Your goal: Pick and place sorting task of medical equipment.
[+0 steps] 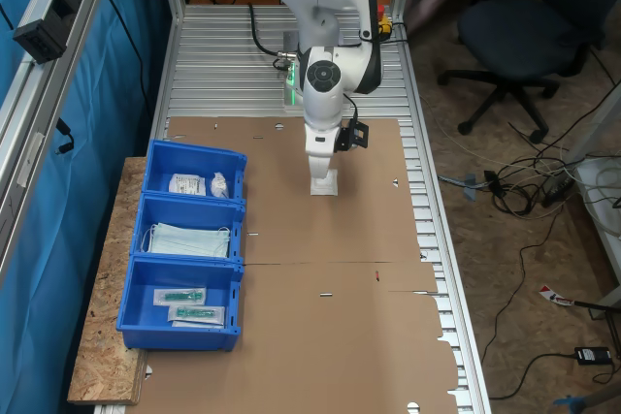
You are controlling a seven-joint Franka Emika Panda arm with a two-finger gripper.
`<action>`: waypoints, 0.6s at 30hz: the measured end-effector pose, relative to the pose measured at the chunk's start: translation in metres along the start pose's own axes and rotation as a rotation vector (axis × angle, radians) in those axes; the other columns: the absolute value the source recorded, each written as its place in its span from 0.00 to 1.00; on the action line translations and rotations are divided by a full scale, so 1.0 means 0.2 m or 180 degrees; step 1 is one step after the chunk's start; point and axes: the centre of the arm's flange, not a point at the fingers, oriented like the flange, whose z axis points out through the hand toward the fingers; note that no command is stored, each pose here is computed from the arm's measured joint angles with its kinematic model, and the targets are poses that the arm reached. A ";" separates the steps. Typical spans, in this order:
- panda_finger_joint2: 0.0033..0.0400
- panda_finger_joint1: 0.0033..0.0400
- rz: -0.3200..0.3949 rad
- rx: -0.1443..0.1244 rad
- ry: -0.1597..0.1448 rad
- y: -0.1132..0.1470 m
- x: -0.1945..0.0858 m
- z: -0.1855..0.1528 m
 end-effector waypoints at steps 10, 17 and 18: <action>1.00 1.00 0.0010 -0.0099 0.0174 0.01 0.01 0.12; 1.00 1.00 0.0019 -0.0162 0.0277 0.01 0.02 0.18; 1.00 1.00 0.0020 -0.0172 0.0291 0.01 0.02 0.19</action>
